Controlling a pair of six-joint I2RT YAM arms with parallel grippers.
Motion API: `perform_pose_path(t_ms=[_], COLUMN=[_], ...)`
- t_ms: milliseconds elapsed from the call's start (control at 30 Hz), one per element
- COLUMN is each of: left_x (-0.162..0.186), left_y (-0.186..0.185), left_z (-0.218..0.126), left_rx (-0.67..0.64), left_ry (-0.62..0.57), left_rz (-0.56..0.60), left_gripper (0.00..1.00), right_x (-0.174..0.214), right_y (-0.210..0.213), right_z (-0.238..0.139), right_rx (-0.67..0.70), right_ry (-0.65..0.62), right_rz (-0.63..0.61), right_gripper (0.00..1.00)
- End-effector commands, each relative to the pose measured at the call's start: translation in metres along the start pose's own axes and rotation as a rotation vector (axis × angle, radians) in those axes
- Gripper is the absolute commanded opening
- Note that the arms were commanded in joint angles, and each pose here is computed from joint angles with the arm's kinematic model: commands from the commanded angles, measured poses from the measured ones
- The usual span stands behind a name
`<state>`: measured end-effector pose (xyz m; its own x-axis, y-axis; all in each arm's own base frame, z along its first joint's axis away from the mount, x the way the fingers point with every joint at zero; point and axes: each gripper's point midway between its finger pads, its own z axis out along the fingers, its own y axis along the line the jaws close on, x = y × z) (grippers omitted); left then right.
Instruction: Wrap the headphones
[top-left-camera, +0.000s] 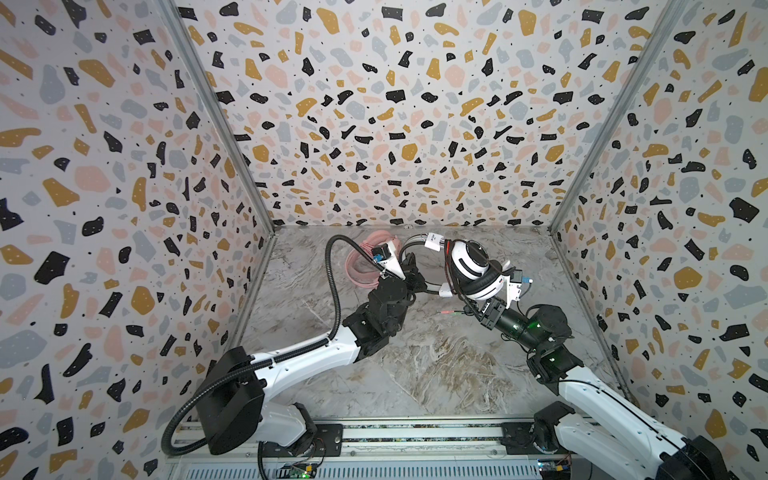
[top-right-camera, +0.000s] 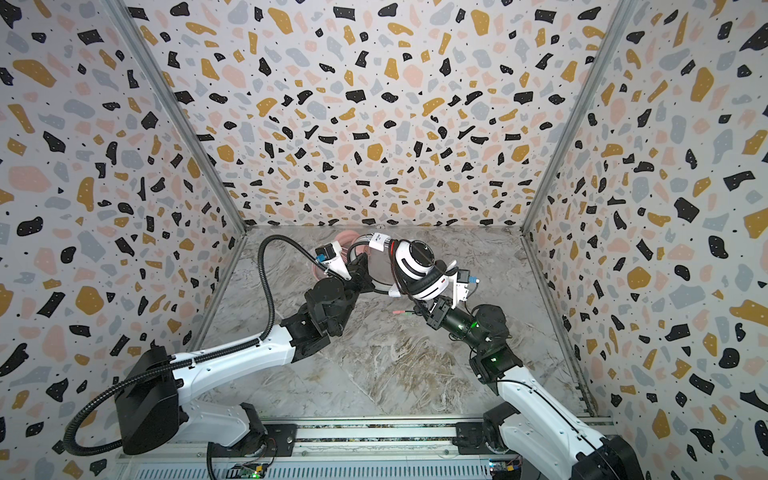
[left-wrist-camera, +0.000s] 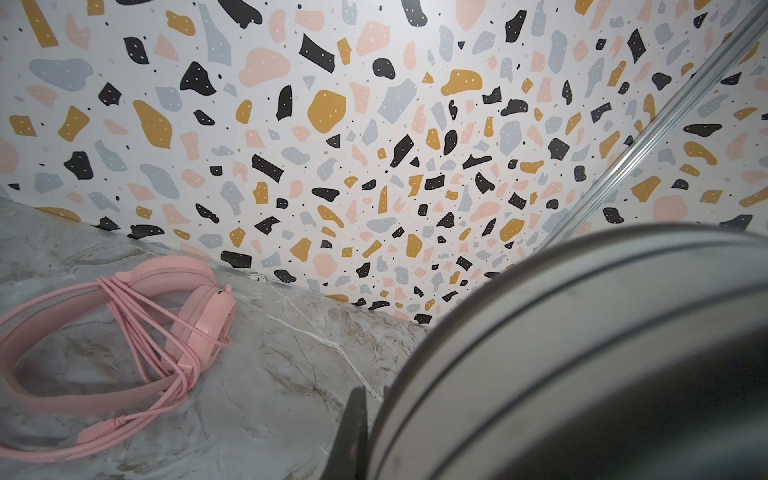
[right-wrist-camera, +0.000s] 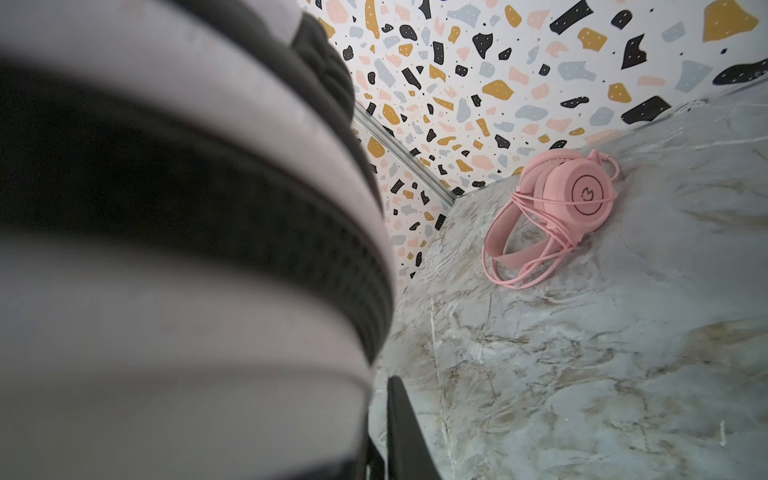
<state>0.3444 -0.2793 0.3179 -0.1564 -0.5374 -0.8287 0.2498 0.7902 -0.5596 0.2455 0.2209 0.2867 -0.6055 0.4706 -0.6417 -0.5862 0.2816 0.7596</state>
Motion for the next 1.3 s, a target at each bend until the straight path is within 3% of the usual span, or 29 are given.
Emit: perform_pose_path(t_ms=[0, 200, 433, 833, 933, 1100, 1267], left_x=[-0.031, -0.041, 0.000, 0.052, 0.066, 0.094, 0.123], left_y=[-0.016, -0.016, 0.017, 0.020, 0.027, 0.014, 0.006], left_z=[-0.004, -0.002, -0.004, 0.002, -0.007, -0.024, -0.042], left_rx=[0.067, 0.025, -0.026, 0.016, 0.026, 0.055, 0.077], left_ry=[-0.107, -0.118, -0.072, 0.078, 0.110, 0.186, 0.274], left_rz=[-0.104, -0.023, -0.034, -0.018, -0.032, 0.040, 0.070], left_gripper=[0.00, 0.00, 0.00, 0.00, 0.00, 0.00, 0.00], right_x=[-0.024, -0.019, -0.010, -0.021, -0.021, -0.018, -0.020], right_y=[0.055, 0.063, 0.068, 0.085, 0.075, 0.064, 0.033], right_z=[0.004, 0.006, 0.000, 0.004, 0.003, 0.011, 0.009], right_rx=[-0.171, -0.186, -0.266, -0.381, -0.346, -0.280, -0.134], right_ry=[-0.037, 0.023, 0.032, 0.015, -0.007, 0.012, -0.009], right_rz=[-0.047, -0.048, 0.027, 0.082, 0.097, 0.060, 0.049], right_gripper=[0.11, 0.12, 0.14, 0.14, 0.14, 0.14, 0.14])
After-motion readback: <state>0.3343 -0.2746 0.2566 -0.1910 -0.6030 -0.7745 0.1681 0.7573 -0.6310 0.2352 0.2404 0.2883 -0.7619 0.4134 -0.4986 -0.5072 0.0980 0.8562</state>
